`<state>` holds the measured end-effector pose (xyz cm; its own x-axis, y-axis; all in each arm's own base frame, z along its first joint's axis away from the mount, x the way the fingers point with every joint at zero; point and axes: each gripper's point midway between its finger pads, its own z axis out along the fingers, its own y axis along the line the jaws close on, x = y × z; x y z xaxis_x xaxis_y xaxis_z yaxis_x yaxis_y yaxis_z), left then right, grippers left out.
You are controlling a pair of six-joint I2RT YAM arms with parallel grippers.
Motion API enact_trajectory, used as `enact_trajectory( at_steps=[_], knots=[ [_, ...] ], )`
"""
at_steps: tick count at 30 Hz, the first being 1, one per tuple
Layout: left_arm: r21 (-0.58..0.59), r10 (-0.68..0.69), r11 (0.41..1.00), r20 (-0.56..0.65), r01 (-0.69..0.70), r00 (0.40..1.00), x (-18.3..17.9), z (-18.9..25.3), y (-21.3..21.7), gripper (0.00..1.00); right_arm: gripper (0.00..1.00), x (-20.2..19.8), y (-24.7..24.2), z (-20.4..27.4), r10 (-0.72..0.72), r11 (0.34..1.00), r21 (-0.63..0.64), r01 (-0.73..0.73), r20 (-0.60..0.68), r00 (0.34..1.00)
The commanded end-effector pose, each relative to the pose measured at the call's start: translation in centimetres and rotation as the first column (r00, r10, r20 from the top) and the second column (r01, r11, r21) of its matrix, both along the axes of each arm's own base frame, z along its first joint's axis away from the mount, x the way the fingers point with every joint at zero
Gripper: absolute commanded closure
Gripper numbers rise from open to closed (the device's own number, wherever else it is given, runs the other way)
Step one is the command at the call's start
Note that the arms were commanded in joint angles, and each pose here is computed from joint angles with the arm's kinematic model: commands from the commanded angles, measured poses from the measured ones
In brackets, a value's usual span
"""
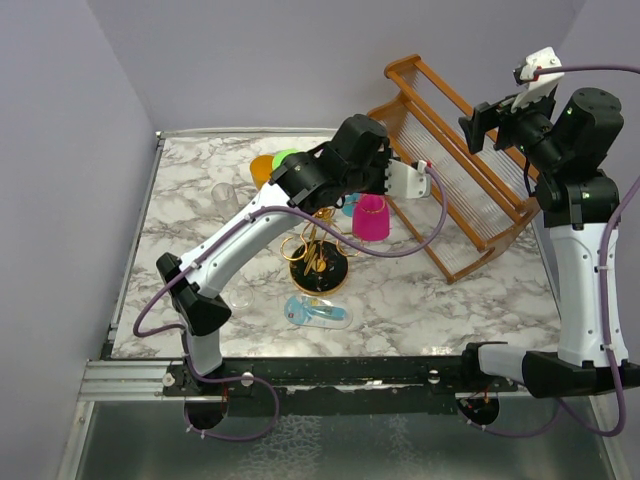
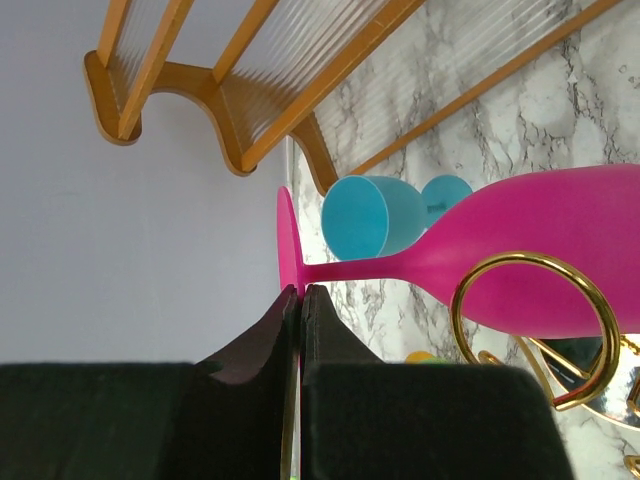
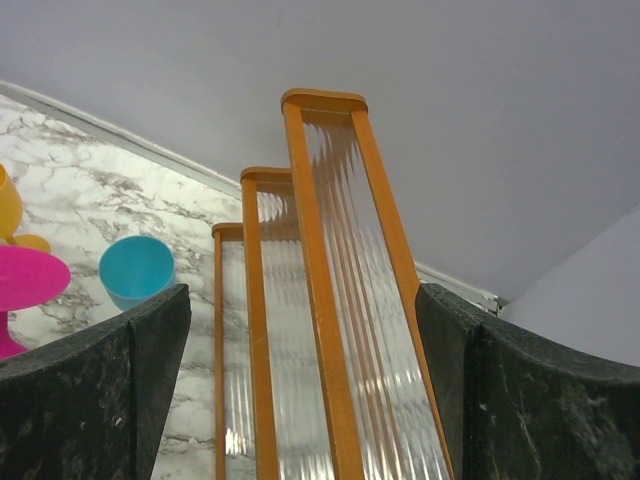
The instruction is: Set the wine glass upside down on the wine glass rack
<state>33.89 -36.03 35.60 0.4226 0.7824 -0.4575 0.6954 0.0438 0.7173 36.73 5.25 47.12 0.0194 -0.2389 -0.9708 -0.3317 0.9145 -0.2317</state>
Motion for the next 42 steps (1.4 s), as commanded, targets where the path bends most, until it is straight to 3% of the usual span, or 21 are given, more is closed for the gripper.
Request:
enact_trajectory(
  at_steps=[1,26,42],
  knots=[
    [0.016,0.042,0.999,0.04,-0.043,0.998,-0.9,1.7,2.1,1.0,0.07,-0.2,0.3,0.8,0.025,1.0,0.013,-0.025,0.026,0.999],
    [0.058,0.173,0.982,0.082,-0.178,0.981,-1.4,2.3,6.4,1.0,0.06,-0.4,0.5,0.4,0.048,0.999,0.013,-0.049,0.023,0.999],
    [0.052,0.273,0.959,0.094,-0.278,0.958,-0.2,1.3,6.9,1.0,0.06,-0.3,0.5,0.2,0.053,0.998,0.012,-0.054,0.018,0.998]
  ],
)
